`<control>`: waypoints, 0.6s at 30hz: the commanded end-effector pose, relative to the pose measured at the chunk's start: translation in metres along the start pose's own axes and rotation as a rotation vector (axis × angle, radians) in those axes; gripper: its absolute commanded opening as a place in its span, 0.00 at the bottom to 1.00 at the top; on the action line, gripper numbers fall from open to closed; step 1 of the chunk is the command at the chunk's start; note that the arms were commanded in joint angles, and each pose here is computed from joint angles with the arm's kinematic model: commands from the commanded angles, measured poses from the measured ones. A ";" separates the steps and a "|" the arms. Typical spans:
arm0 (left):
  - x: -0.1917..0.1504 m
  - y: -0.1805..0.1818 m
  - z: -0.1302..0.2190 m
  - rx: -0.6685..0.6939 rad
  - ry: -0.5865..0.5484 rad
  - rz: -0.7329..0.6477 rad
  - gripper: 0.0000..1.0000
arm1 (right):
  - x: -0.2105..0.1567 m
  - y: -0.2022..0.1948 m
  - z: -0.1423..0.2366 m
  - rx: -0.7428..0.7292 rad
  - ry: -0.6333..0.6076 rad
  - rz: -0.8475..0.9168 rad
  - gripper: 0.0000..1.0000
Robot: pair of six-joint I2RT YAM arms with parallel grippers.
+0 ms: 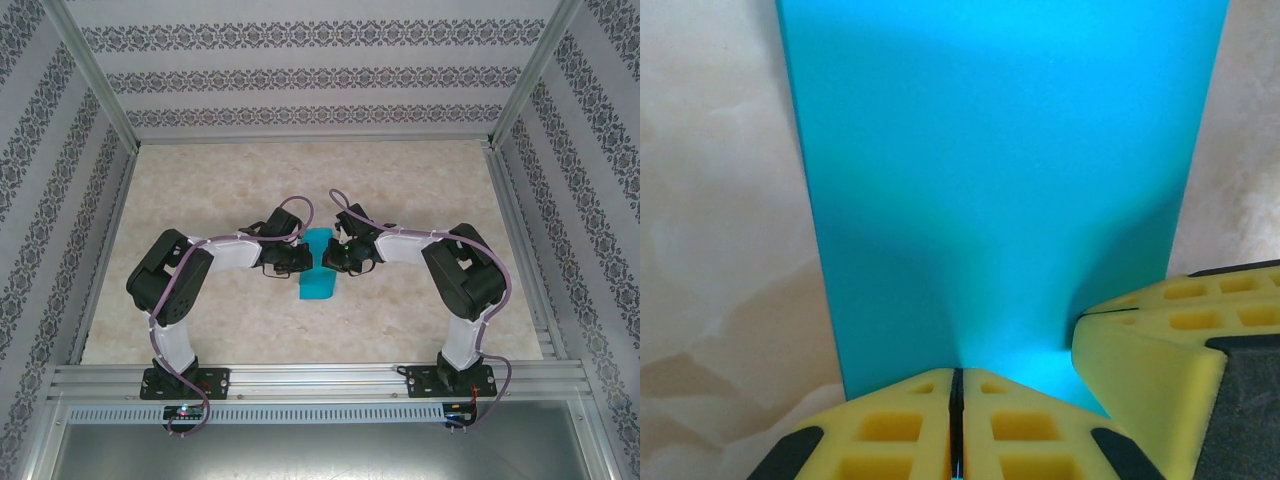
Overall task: Fold a paper plane with a square sheet of paper (pick it up from the middle)
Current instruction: Fold the square sheet of paper in half at the center of the table.
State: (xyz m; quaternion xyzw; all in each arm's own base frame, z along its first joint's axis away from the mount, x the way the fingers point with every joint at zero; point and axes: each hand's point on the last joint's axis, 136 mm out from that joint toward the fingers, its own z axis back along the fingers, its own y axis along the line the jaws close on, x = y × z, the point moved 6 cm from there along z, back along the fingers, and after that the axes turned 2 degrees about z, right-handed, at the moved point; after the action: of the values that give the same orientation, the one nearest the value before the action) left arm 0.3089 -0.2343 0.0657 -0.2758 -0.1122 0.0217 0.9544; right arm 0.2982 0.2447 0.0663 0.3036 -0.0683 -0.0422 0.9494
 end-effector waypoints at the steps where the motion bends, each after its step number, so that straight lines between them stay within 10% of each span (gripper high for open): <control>1: -0.029 0.039 -0.022 0.172 0.108 0.014 0.11 | 0.000 0.009 0.008 0.027 -0.012 0.045 0.05; 18: -0.032 0.044 -0.022 0.195 0.125 0.004 0.11 | -0.007 -0.011 0.019 -0.012 -0.018 0.032 0.05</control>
State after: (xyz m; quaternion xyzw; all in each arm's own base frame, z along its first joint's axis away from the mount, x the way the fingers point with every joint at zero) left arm 0.3101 -0.2353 0.0655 -0.2754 -0.1161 0.0107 0.9542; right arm 0.2907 0.2340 0.0663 0.3025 -0.0759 -0.0272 0.9497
